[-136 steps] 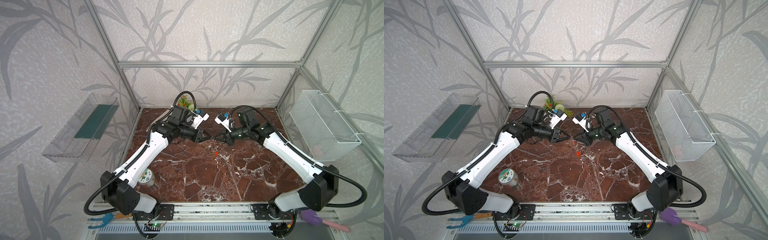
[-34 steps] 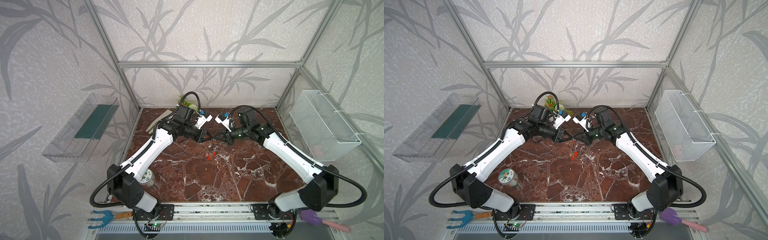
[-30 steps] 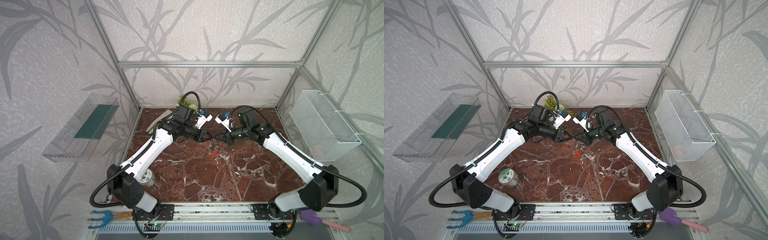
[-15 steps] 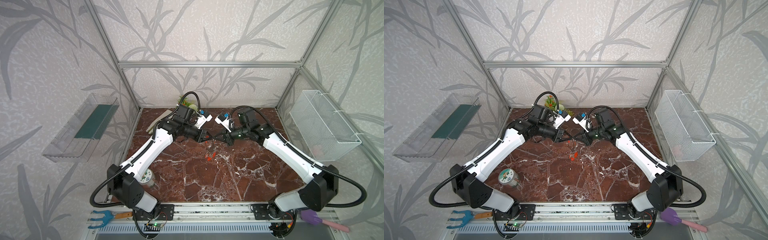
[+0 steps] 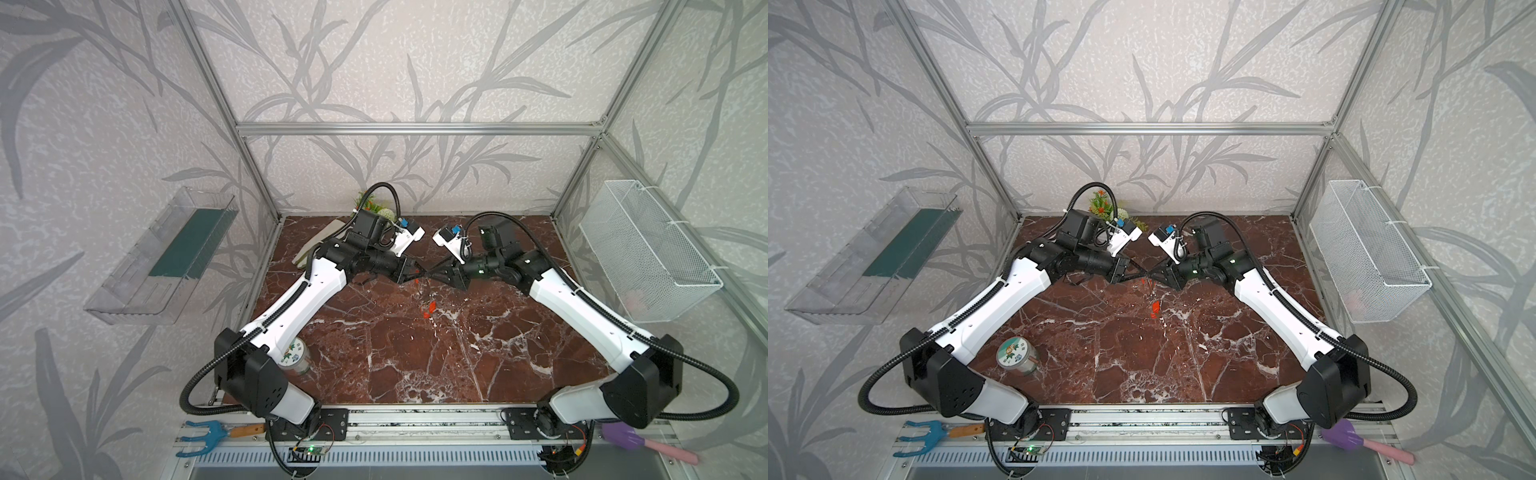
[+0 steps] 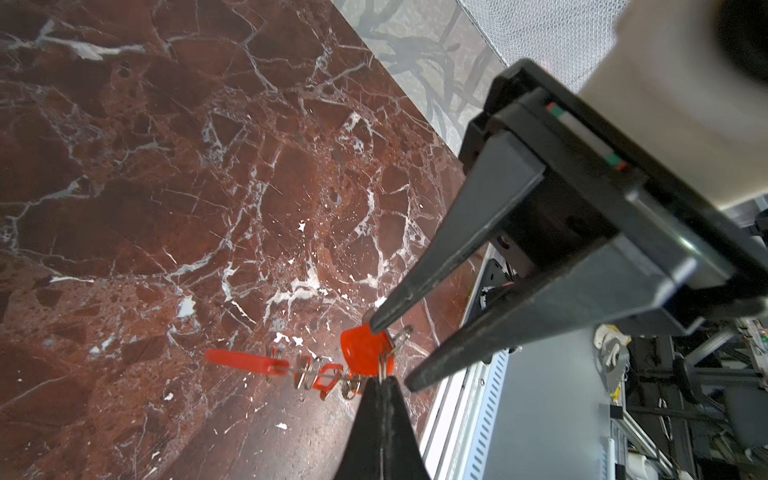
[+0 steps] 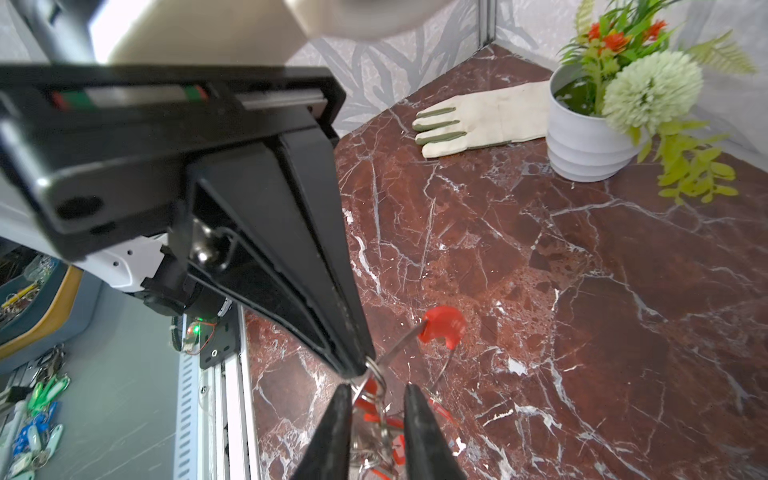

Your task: Put the keys on the keyring

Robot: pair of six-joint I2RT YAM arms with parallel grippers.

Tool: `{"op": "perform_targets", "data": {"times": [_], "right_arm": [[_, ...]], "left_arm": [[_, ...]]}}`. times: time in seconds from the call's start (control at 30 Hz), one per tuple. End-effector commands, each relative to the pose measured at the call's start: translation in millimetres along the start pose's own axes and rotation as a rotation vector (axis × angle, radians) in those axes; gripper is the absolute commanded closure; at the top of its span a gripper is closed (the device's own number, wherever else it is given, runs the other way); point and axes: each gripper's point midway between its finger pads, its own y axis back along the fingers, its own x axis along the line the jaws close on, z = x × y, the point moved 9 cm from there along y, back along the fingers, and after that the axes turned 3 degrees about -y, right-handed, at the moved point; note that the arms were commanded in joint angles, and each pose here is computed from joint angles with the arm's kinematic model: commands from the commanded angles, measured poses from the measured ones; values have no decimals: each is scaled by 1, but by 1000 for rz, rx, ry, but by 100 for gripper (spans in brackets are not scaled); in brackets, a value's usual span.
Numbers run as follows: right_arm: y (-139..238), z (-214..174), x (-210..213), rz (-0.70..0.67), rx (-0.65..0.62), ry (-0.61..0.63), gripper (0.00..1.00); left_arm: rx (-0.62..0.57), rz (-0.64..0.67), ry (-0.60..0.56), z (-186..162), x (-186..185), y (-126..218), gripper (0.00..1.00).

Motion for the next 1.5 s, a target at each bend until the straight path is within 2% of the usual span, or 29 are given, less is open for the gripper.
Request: {"op": "perform_targets", "data": {"times": [0.0,0.3,0.53,0.6,0.7,0.87,0.93,1.37,1.47], "right_arm": [[21,10,2,-91,-108,21,68],[55,15,12,-239,-308,105,63],[67,30,26,-227,-407,187,62],[67,34,30,-215,-410,219,62],[64,37,34,-195,-394,257,70],[61,41,35,-175,-381,267,71],[59,41,34,-166,-377,268,75],[49,40,34,-132,-338,261,75],[48,39,34,-129,-330,260,82]], "left_arm": [[-134,25,-87,16,-13,16,100],[-339,-9,-164,36,-28,33,100],[-413,-56,-193,41,-37,41,100],[-410,-66,-193,40,-39,41,100],[-397,-74,-187,38,-39,41,100],[-380,-79,-183,34,-40,40,100],[-375,-78,-183,33,-40,41,100],[-360,-78,-183,30,-44,43,100],[-359,-81,-182,30,-44,44,100]]}}
